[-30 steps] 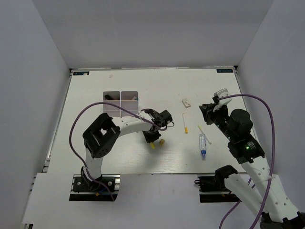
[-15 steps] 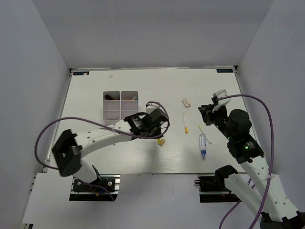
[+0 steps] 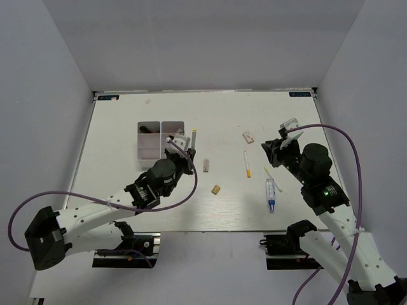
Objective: Sort the stationery into containers
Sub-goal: Pick up the pen from the center of the board, then place the pen in the storage box.
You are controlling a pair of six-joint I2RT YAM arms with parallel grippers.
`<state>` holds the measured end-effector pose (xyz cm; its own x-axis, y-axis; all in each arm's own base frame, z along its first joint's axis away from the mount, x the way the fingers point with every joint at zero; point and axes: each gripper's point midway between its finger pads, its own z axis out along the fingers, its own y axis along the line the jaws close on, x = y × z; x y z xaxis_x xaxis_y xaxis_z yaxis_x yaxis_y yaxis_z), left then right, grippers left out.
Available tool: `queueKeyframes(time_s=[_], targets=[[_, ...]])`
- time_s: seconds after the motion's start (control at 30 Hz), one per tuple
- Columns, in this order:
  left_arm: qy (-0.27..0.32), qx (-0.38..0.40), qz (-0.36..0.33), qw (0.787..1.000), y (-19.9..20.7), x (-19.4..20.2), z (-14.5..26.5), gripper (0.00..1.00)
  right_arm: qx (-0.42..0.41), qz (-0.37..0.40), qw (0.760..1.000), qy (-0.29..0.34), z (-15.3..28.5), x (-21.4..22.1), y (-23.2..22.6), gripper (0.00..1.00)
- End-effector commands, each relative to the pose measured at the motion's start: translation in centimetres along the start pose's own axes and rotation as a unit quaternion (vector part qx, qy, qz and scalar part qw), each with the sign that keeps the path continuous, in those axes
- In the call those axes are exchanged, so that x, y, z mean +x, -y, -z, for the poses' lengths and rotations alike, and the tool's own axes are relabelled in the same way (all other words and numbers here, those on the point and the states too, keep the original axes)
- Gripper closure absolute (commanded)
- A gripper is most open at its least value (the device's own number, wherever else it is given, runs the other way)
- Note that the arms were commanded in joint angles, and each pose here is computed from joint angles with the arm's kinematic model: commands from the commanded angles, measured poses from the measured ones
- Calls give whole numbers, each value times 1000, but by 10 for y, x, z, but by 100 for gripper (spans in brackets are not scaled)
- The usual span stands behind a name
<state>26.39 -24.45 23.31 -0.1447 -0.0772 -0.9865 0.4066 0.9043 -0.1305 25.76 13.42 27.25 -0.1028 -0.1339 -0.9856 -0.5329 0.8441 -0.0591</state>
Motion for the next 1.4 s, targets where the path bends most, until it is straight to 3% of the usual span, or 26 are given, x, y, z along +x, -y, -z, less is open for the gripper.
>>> queueKeyframes(time_s=[0.0,0.07,0.27,0.5,0.67,0.97,1.07,1.3,1.37], targets=[[69,-41,-37,996,-15,-29,-24,98,-8,6,1000,23,-2,-10,-3,75],[58,-66,-44,995,-23,-19,-40,98,-7,5,1000,25,-1,-10,-3,75],[81,-171,21,982,-76,-24,-51,100,-11,8,1000,27,0,-11,-4,75],[81,-305,48,948,-148,-18,-41,100,-18,9,999,30,2,-13,-7,75],[58,-383,61,920,-188,9,-33,100,-18,10,999,34,3,-15,-8,74],[35,-446,103,888,-219,37,-42,100,-18,10,999,35,4,-15,-8,74],[52,-452,124,882,-223,34,-46,100,-17,10,999,35,4,-15,-8,74],[42,-451,133,881,-221,48,-58,100,-18,10,999,33,3,-14,-8,74],[41,-452,138,880,-221,51,-59,95,-18,10,999,33,3,-14,-8,74]])
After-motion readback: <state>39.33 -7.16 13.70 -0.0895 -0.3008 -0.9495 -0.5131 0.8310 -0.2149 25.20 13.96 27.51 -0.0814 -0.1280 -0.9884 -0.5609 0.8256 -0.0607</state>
